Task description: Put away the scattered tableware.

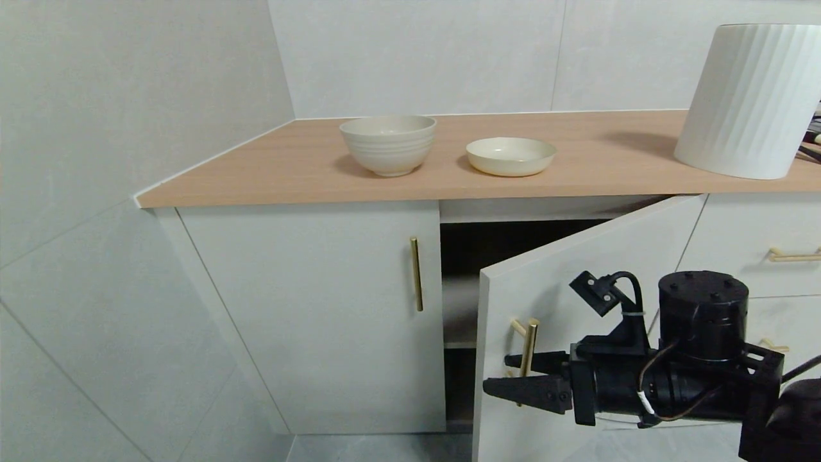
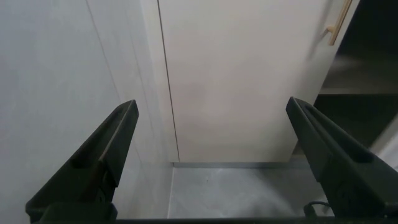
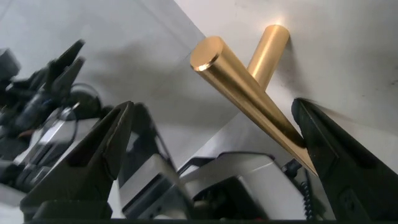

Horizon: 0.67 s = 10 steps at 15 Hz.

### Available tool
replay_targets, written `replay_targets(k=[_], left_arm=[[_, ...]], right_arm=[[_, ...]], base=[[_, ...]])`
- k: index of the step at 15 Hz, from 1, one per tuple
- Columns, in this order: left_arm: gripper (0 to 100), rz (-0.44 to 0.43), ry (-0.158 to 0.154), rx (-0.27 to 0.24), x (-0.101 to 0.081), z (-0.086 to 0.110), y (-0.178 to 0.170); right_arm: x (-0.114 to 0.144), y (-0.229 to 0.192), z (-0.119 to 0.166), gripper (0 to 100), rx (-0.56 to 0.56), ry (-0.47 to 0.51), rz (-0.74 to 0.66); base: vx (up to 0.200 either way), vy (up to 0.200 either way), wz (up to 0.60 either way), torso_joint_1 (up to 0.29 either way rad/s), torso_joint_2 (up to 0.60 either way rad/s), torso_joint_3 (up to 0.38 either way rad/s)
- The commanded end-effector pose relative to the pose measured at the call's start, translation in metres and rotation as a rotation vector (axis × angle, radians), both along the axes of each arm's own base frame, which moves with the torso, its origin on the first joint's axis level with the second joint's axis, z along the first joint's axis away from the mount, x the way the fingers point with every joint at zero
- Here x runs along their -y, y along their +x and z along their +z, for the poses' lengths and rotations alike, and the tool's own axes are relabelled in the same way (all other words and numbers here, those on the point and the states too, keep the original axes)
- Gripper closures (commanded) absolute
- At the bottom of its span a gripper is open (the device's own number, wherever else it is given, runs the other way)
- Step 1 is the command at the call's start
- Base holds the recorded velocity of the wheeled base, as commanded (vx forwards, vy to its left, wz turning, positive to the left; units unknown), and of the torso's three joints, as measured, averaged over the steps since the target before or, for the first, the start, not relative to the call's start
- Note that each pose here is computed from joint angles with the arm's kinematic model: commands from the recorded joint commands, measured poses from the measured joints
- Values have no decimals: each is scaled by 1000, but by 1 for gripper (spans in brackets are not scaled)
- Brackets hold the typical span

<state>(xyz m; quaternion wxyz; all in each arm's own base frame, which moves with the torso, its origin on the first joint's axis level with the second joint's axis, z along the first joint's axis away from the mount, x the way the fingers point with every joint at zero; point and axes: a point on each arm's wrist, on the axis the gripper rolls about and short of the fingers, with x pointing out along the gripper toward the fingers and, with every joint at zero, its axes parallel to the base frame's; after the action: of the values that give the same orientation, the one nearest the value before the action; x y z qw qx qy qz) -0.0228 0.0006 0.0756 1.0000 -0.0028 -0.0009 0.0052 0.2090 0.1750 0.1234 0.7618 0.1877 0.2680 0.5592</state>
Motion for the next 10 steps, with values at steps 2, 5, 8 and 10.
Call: replay_targets(k=[2, 5, 8, 10], left_arm=[[0, 0, -1, 0, 0, 0, 0], [0, 0, -1, 0, 0, 0, 0], [0, -3, 9, 0, 0, 0, 0], [0, -3, 15, 1, 0, 0, 0]], right_arm=[[6, -9, 4, 0, 19, 20, 17], [6, -10, 4, 0, 18, 20, 19], [7, -10, 4, 0, 16, 18, 19], [7, -11, 3, 0, 14, 15, 19]], base=[[0, 0, 0, 0, 0, 0], [0, 0, 0, 0, 0, 0], [0, 0, 0, 0, 0, 0], [0, 0, 0, 0, 0, 0]])
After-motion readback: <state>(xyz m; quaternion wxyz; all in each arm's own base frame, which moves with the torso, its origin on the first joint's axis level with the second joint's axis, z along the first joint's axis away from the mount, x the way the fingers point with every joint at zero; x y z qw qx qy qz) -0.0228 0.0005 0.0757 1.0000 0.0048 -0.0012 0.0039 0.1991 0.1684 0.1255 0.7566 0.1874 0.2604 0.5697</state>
